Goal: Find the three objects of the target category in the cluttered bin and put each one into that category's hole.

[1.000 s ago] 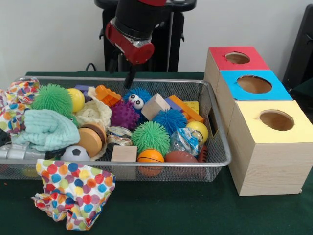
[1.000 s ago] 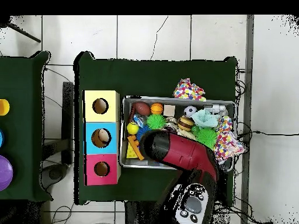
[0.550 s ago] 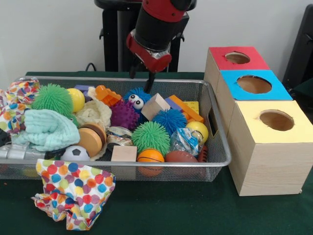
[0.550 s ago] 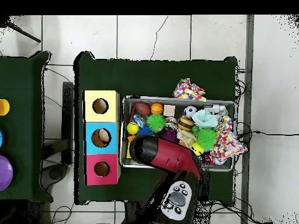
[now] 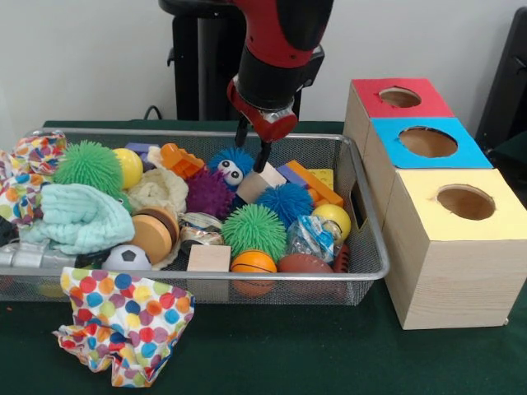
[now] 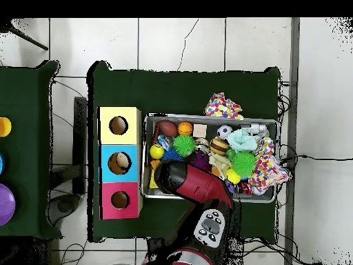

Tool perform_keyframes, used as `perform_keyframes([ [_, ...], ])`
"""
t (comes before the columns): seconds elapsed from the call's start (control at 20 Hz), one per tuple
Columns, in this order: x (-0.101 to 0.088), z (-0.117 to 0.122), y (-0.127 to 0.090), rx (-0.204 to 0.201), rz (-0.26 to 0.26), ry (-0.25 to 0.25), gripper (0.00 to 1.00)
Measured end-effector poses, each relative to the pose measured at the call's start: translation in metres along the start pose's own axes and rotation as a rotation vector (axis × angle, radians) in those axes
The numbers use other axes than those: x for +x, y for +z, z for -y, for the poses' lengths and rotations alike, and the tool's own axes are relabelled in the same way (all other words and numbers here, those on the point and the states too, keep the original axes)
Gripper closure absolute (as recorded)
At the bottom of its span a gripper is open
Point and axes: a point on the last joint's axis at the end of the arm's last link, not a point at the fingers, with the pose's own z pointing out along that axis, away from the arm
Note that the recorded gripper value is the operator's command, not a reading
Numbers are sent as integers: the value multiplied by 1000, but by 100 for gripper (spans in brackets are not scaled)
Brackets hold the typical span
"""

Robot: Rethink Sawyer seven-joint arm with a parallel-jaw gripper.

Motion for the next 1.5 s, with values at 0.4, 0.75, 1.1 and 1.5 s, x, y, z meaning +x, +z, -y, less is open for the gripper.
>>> perform_keyframes([
  [0.4,-2,7,8,23,1,8,0],
  [0.75,-5,14,13,41,2,14,0],
  [1.1,-9,17,15,40,-3,26,0],
  [1.5,-37,26,32,-6,-89,101,0],
])
